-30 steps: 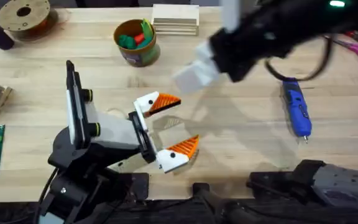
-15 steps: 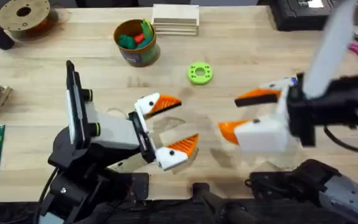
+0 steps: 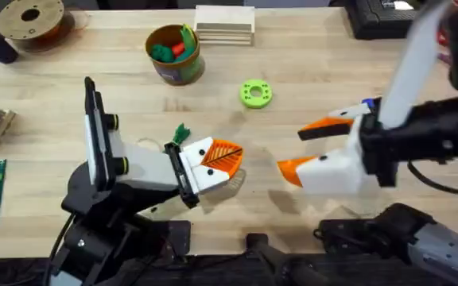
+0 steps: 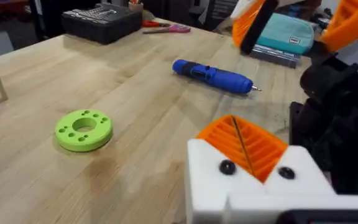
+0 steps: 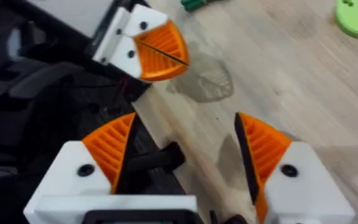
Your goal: Pick up the gripper from the table and insert it into the empty holder that is missing its gripper. Then pick up a screw, insert it into the mounting hole, and use the screwdriver to tighten it. Finally, clean up the table by picking up the vegetable and placing it into the bucket.
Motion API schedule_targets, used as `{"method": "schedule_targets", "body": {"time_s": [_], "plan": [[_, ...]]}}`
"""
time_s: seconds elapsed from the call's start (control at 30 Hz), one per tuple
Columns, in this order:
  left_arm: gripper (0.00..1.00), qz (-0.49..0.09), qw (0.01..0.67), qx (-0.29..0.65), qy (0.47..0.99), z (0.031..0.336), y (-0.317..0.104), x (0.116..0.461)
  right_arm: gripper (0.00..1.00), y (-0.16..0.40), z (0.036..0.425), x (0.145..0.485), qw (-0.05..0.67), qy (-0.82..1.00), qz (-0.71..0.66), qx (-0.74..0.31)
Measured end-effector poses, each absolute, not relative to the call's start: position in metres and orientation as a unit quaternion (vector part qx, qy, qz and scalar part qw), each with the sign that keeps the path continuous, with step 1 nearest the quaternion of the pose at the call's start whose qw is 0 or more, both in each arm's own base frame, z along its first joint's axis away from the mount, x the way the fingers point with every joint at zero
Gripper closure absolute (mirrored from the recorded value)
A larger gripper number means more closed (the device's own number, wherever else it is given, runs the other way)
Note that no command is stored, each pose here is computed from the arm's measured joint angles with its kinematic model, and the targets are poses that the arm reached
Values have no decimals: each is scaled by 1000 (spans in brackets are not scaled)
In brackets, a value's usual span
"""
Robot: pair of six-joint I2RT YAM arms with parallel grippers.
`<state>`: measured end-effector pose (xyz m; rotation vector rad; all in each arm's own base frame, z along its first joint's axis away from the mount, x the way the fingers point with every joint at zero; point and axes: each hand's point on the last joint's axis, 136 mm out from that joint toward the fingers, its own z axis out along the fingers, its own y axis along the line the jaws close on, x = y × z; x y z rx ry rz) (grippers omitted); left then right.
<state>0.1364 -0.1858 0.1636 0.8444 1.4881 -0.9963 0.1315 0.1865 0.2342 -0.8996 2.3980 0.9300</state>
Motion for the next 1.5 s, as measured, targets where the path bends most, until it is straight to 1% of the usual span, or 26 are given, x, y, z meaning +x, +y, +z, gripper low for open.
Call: {"method": "schedule_targets", "body": {"time_s": [0.23, 0.43, 0.6, 0.73, 1.03, 1.17, 1.33, 1.5], "plan": [[994, -421, 549, 357, 628, 164, -186, 136, 103, 164, 206, 171, 194, 910, 261, -257], [994, -421, 549, 357, 628, 164, -186, 136, 103, 106, 189, 222, 226, 951, 143, -155], [994, -421, 549, 357, 628, 164, -186, 136, 103, 62, 184, 245, 243, 962, 83, -93], [994, -421, 549, 357, 628, 164, -186, 136, 101, 28, 175, 254, 231, 970, 50, -59], [994, -421, 549, 357, 628, 164, -186, 136, 100, -45, 140, 262, 173, 985, 11, 8], [994, -421, 549, 357, 628, 164, -186, 136, 100, -64, 120, 264, 140, 990, 8, 1], [994, -421, 549, 357, 628, 164, -186, 136, 101, -71, 88, 262, 82, 996, 19, -32], [994, -421, 549, 357, 628, 164, -186, 136, 100, -76, 63, 264, 50, 997, 28, -44]]}}
